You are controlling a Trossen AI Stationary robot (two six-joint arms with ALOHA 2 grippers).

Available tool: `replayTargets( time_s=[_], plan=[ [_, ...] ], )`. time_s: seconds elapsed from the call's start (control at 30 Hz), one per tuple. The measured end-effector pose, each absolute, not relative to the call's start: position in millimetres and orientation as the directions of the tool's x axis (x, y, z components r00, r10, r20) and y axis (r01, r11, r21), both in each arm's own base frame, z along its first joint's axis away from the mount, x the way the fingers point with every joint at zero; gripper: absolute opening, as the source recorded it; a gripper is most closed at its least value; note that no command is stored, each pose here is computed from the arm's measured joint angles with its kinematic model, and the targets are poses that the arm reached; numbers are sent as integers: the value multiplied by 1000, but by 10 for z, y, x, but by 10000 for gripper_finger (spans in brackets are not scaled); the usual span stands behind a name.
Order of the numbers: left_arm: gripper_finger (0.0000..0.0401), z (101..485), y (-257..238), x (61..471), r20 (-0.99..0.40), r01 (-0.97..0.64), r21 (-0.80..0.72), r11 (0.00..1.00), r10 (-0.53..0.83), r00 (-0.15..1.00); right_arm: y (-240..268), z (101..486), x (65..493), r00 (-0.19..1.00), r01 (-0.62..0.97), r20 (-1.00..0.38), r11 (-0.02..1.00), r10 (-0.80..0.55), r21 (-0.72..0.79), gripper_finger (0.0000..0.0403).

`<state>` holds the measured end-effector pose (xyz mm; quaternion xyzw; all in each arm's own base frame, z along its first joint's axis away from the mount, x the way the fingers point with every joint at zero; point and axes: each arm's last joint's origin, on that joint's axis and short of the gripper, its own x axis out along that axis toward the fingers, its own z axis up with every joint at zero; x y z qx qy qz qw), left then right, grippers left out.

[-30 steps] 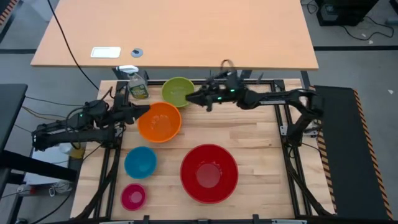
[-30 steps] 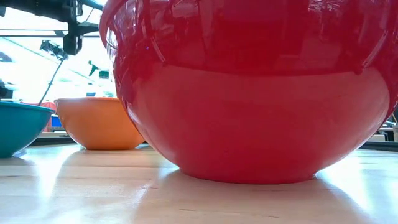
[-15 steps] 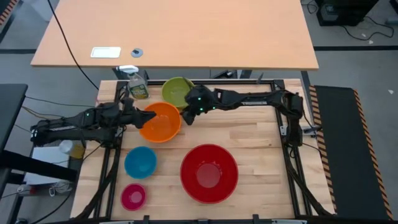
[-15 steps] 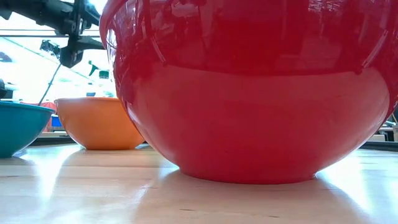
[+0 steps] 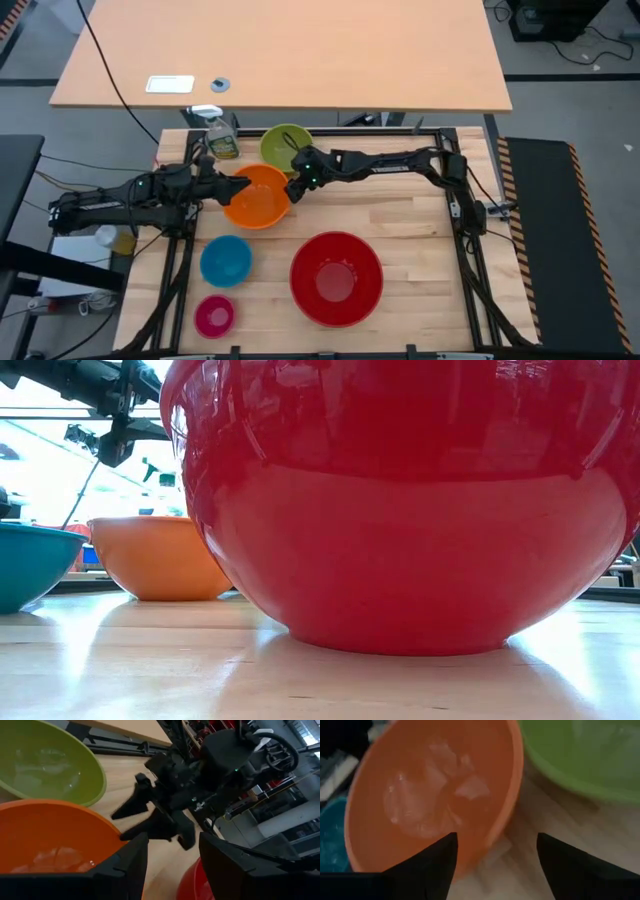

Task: Nest bowls inside each other
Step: Stack the orange bowl on top of the red bowl

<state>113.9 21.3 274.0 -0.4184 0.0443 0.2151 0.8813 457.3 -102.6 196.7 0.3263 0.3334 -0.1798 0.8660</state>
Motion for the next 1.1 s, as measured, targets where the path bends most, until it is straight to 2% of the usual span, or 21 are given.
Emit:
replayTargets(
  time_s=[0.13, 0.3, 0.67, 0.77, 0.9, 1.1],
  plan=[
    [181, 2735, 214, 1148, -263, -419, -720, 554, 341, 903, -1030, 1832, 4625, 714, 521, -695, 724, -79, 452, 262],
    [181, 2732, 217, 1158, -266, -421, -720, 551, 341, 901, -1026, 1633, 4661, 692, 534, -721, 702, -43, 470, 220],
    [181, 2748, 209, 1165, -251, -395, -724, 565, 318, 914, -1020, 1634, 4621, 661, 556, -749, 698, -42, 451, 66],
    [181, 2748, 209, 1165, -251, -395, -724, 565, 318, 914, -1005, 1643, 4593, 646, 546, -763, 697, 3, 466, 26],
    [181, 2748, 209, 1165, -251, -395, -723, 566, 318, 914, -981, 1693, 4543, 626, 512, -777, 714, 70, 477, 18],
    [181, 2756, 210, 1167, -243, -394, -695, 602, 319, 916, -995, 1872, 4447, 612, 508, -788, 731, 66, 455, 26]
  ],
)
